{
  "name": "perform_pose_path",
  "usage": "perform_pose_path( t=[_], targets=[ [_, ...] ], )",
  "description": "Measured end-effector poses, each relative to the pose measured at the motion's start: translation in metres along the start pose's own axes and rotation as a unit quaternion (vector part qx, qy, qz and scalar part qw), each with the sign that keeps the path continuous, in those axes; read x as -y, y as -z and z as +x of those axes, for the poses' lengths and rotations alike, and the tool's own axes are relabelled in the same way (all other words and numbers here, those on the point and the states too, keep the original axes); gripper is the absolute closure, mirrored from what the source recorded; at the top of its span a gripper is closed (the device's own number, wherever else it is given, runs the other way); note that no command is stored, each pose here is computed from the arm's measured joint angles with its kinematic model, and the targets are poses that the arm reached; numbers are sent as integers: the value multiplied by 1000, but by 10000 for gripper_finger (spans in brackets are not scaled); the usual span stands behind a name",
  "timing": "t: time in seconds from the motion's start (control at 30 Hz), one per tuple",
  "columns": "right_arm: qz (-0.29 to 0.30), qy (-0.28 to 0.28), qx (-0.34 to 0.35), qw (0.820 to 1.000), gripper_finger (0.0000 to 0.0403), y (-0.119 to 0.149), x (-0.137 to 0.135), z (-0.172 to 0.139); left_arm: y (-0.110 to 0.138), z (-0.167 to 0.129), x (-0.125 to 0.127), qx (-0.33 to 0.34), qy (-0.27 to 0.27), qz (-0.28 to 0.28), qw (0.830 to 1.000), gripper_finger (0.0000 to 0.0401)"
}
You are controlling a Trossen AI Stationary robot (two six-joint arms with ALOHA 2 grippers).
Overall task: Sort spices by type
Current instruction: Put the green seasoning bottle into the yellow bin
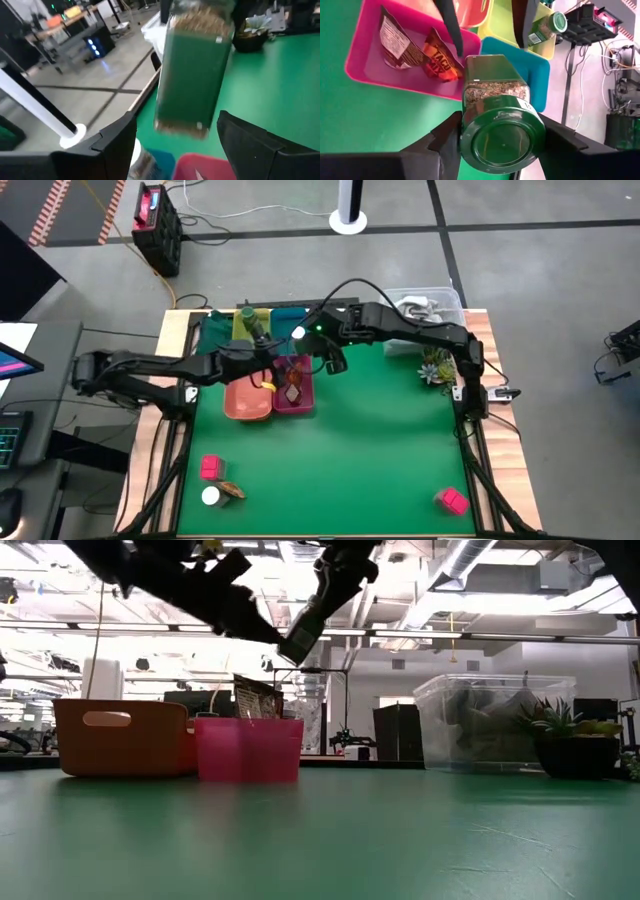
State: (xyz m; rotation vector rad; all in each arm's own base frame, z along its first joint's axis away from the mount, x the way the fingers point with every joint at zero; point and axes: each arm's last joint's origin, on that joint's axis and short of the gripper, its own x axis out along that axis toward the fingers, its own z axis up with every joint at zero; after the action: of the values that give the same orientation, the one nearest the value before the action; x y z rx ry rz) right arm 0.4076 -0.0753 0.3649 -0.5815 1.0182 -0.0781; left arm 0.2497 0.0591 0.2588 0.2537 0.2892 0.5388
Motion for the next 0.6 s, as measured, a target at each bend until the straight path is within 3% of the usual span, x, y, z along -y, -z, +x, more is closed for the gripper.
perform_pose_path(
  t=[0.47, 0.6],
  targets=[
    [8, 2, 21, 1000, 174, -9, -7, -3, -14, 33, 13, 6, -15, 79, 997, 137],
    [7, 1, 19, 1000, 174, -8, -8, -3, -15, 34, 13, 12, -16, 78, 997, 162]
  ],
)
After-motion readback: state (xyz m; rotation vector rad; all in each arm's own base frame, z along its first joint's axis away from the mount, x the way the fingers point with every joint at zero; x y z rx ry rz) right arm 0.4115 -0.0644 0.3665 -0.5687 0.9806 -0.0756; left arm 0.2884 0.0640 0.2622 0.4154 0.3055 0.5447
